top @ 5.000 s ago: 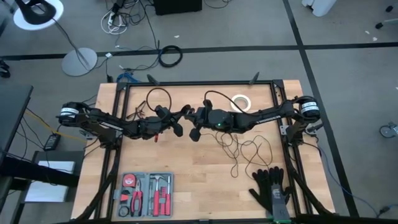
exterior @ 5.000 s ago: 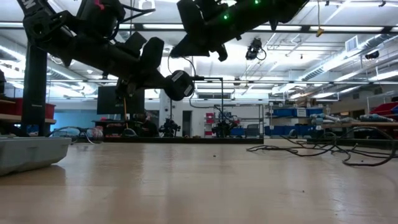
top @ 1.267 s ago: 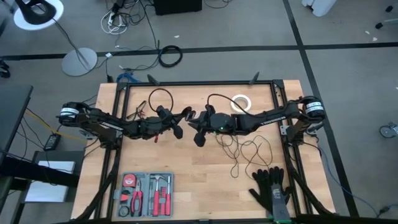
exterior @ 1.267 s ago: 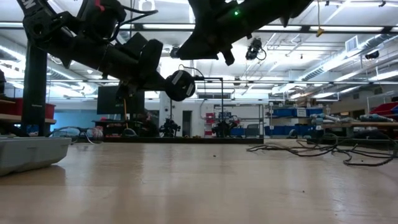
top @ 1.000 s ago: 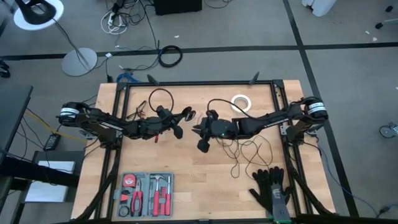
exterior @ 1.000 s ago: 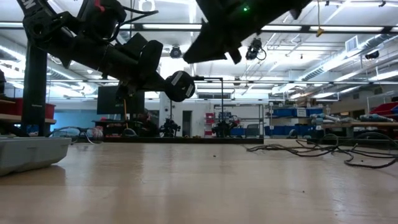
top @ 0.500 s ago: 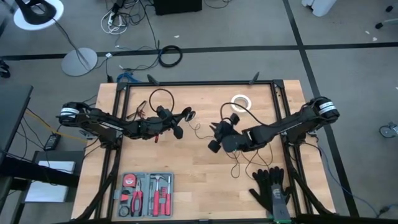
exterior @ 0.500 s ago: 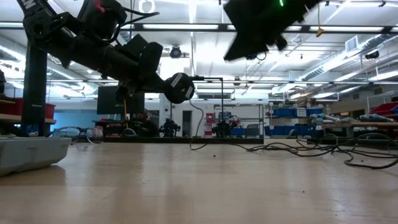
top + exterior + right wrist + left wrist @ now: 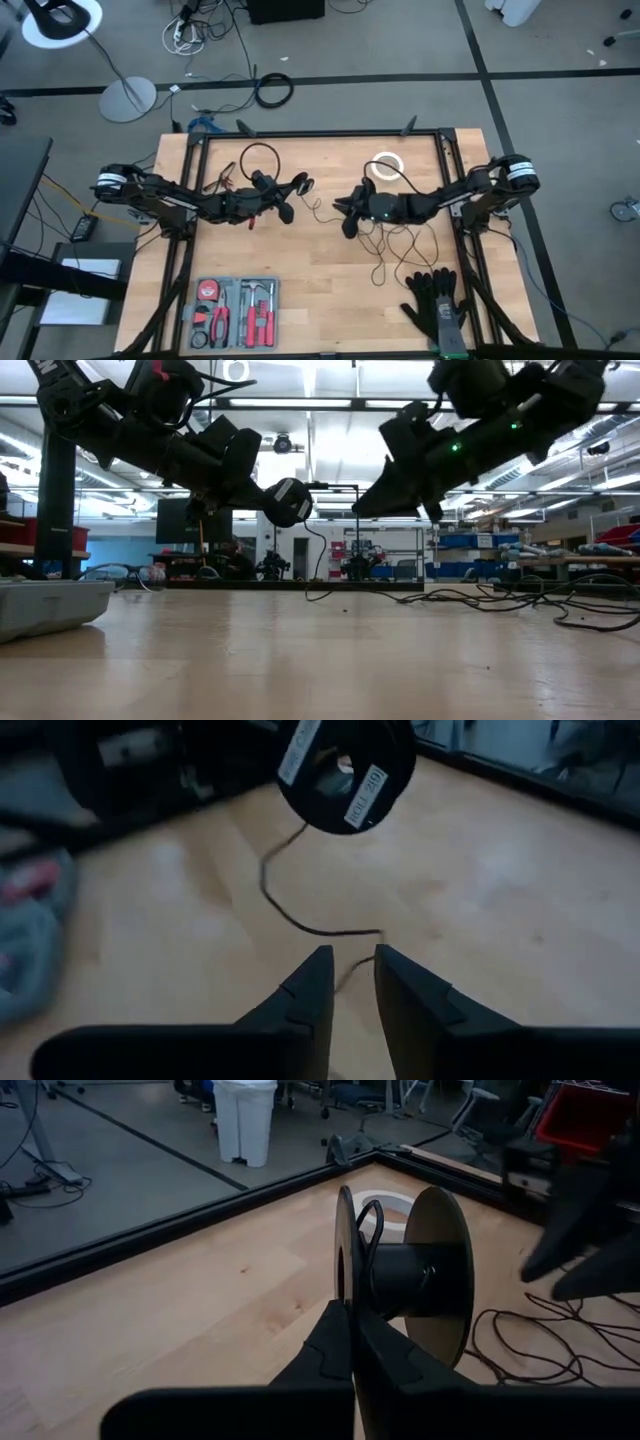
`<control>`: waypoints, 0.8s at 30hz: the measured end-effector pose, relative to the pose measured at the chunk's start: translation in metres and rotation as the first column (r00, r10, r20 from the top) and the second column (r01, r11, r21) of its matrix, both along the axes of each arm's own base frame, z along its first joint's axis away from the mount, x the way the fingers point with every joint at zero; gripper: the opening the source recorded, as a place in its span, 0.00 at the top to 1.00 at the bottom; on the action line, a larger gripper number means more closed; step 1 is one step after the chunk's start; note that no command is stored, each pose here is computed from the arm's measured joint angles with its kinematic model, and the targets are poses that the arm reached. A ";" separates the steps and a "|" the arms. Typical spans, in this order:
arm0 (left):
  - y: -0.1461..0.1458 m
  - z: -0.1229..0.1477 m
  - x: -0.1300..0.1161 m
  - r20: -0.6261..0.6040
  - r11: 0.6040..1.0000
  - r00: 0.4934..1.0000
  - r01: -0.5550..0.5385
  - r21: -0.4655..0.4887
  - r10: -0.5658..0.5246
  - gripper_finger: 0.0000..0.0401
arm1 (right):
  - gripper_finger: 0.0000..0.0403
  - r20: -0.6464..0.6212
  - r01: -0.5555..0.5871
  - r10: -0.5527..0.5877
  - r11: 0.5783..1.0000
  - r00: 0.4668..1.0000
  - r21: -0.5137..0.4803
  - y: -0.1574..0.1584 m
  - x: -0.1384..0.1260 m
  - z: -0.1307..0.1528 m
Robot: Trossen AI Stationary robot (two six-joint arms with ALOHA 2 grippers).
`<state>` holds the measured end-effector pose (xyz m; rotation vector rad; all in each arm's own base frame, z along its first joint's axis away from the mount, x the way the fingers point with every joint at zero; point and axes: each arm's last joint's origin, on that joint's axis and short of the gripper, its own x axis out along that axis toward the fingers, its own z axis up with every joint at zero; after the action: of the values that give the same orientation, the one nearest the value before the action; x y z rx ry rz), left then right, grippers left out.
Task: Coil cords
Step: Coil the black wire on the black spool
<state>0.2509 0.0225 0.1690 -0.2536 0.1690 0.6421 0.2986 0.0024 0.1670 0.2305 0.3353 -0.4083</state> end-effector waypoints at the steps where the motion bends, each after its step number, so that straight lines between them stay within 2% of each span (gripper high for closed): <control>1: 0.000 0.000 0.000 -0.002 1.000 1.000 0.000 0.000 0.000 1.00 | 0.79 -0.029 -0.020 0.019 0.999 0.999 -0.036 -0.002 0.001 0.000; 4: 0.000 0.000 0.000 -0.004 1.000 1.000 0.000 0.000 0.000 1.00 | 0.74 -0.085 -0.089 0.076 0.984 0.993 -0.153 -0.005 0.004 0.003; 7: 0.000 0.000 0.000 -0.005 1.000 1.000 0.000 0.000 0.000 1.00 | 0.70 -0.140 -0.180 0.147 0.946 0.979 -0.271 -0.004 0.005 0.005; 11: 0.000 0.000 0.000 -0.001 1.000 1.000 0.000 0.000 0.000 1.00 | 0.64 -0.158 -0.198 0.157 0.935 0.975 -0.295 -0.004 0.007 0.003; 16: 0.000 0.004 0.001 0.049 1.000 0.999 0.008 -0.005 -0.007 1.00 | 0.61 -0.154 -0.214 0.170 0.914 0.973 -0.345 -0.003 0.018 -0.017; 24: 0.000 0.003 0.001 0.036 1.000 0.999 0.008 -0.004 -0.008 1.00 | 0.62 -0.133 -0.211 0.169 0.877 0.977 -0.433 0.000 0.029 -0.038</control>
<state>0.2518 0.0223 0.1720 -0.2680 0.1370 0.6286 0.3279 0.0020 0.1294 -0.2717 0.3414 -0.2907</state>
